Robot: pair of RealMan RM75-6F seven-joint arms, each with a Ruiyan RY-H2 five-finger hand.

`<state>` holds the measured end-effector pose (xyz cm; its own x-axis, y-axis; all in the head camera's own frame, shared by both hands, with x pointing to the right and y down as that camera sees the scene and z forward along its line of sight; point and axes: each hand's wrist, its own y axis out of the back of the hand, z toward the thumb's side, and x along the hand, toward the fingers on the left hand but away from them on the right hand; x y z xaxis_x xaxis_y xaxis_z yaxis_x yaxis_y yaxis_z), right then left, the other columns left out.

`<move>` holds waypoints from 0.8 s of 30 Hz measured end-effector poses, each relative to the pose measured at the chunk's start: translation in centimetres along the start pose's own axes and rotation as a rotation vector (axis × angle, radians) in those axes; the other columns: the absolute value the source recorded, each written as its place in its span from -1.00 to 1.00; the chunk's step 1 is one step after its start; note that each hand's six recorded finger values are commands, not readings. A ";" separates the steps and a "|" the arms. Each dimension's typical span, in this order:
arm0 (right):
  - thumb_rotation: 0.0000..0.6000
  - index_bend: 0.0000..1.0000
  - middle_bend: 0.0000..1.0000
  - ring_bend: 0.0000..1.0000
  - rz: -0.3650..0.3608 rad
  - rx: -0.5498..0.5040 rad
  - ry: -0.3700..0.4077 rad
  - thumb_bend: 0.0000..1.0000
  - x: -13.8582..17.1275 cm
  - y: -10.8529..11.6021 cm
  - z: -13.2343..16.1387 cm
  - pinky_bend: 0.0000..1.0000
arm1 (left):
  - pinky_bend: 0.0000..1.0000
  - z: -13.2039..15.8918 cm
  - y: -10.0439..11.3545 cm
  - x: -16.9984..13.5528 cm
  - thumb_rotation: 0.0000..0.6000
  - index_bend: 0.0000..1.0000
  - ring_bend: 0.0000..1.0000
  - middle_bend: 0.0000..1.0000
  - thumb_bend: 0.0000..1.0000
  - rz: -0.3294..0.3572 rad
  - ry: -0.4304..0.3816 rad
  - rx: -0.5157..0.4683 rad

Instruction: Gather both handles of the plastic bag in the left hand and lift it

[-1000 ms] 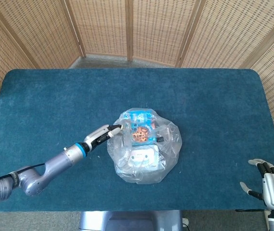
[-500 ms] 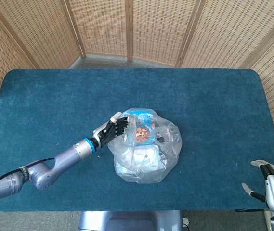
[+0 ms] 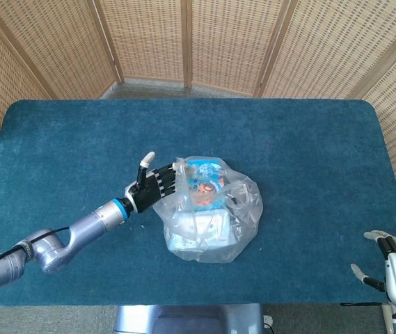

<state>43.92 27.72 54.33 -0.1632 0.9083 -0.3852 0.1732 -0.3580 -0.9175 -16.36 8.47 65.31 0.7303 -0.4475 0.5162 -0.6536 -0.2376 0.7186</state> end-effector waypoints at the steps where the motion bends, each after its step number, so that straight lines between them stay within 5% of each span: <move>1: 0.78 -0.44 -0.45 -0.47 -0.001 0.000 0.001 -0.57 0.0 0.0 0.0 -0.55 | -0.60 -0.1 0.3 0.0 -1.00 -0.47 -0.72 -0.60 -0.62 -0.001 0.010 0.012; 24: 0.77 -0.44 -0.45 -0.47 -0.028 -0.006 -0.005 -0.57 0.5 0.7 -0.4 -0.55 | -0.66 -0.6 -1.1 3.7 -1.00 -0.58 -0.75 -0.60 -0.62 -0.045 0.182 0.409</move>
<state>44.35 28.04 53.49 -0.1731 0.9166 -0.3604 0.1741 -0.3317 -0.9272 -12.81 7.61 66.65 0.7588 -0.2787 0.5886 -0.6186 -0.5912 0.5176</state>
